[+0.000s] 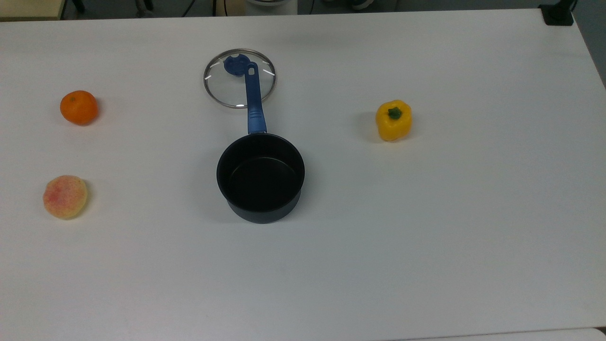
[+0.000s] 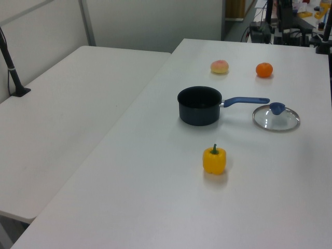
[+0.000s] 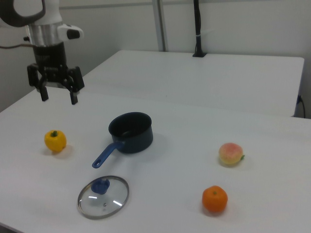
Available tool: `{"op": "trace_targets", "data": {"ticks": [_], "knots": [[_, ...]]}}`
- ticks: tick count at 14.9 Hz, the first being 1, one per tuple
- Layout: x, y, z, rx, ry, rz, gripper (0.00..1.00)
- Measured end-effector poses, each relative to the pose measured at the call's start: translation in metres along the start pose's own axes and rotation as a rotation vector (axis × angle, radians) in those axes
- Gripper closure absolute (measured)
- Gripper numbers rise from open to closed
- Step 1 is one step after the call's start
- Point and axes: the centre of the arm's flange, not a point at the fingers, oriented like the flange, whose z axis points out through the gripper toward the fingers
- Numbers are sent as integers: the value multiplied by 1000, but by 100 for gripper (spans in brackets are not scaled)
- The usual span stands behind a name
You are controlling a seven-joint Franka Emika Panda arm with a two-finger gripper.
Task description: Open lid
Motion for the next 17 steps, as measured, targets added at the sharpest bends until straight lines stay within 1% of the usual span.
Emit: {"op": "trace_targets", "data": {"ticks": [1, 3, 5, 7, 11, 13, 17], "knots": [[3, -2, -6, 14, 19, 20, 0], [15, -2, -10, 19, 70, 39, 0], [32, 0, -5, 12, 111, 52, 0], [57, 5, 7, 3, 162, 74, 0], [83, 11, 17, -11, 238, 85, 0], [87, 13, 21, -12, 240, 90, 0], [86, 18, 20, -14, 242, 101, 0]]}}
